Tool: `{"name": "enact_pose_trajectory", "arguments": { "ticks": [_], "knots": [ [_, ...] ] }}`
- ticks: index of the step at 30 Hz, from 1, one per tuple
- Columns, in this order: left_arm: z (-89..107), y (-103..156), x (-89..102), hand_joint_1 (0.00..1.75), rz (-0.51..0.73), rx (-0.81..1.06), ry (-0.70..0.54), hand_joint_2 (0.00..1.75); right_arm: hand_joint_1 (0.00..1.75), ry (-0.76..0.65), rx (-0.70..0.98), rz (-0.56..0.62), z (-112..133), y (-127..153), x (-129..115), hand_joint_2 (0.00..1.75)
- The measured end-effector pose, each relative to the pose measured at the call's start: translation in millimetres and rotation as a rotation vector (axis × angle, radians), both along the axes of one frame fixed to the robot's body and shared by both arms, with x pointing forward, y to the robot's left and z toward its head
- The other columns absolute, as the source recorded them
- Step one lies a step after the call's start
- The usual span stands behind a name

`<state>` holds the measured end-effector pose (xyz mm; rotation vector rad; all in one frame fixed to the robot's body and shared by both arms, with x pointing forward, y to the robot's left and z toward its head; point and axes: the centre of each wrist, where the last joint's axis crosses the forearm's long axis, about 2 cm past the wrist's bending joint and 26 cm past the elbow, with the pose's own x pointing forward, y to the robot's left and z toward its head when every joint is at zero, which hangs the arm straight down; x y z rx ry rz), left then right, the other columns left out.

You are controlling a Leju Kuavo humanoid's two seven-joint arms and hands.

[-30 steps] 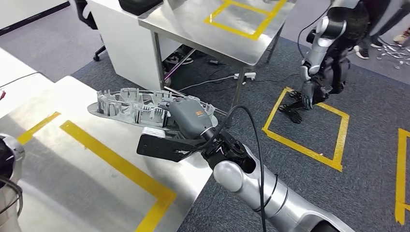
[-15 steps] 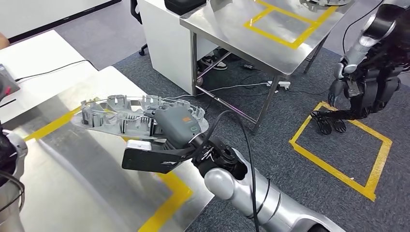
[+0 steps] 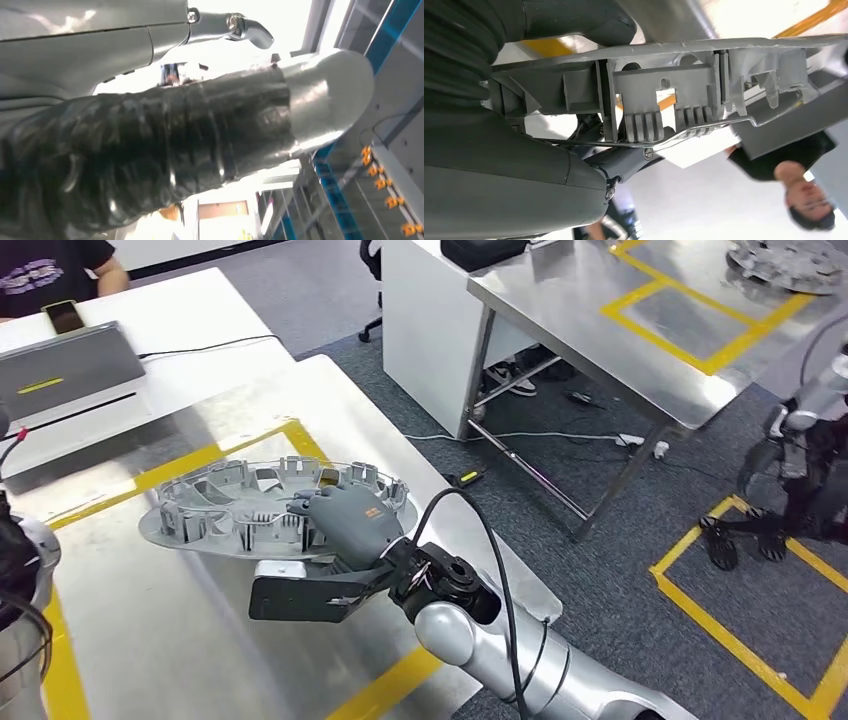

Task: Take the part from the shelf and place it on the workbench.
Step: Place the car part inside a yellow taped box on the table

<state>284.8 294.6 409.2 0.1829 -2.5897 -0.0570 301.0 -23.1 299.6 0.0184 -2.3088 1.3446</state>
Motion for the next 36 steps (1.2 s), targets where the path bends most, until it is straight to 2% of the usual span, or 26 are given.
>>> {"name": "enact_pose_trajectory", "arguments": {
  "ticks": [2, 6, 16, 36],
  "knots": [
    [-1.0, 0, 0.4, 0.0, 0.0, 0.002, 0.002, 0.0, 1.75, 0.015, -0.006, 0.001, -5, -1, 0, 1.75],
    [-2.1, -1, 0.7, 0.0, -0.003, 0.005, 0.006, 0.0, 0.03, 0.044, -0.022, 0.005, -12, 0, 2, 1.75],
    [-5.7, -1, 1.9, 0.0, 0.003, 0.009, 0.017, 0.0, 0.0, 0.127, -0.01, 0.055, -16, 4, 3, 1.75],
    [-13.5, -3, 1.9, 0.0, 0.001, 0.026, 0.056, 0.0, 0.0, 0.233, 0.103, 0.02, -32, -10, 12, 1.75]
  ]
}}
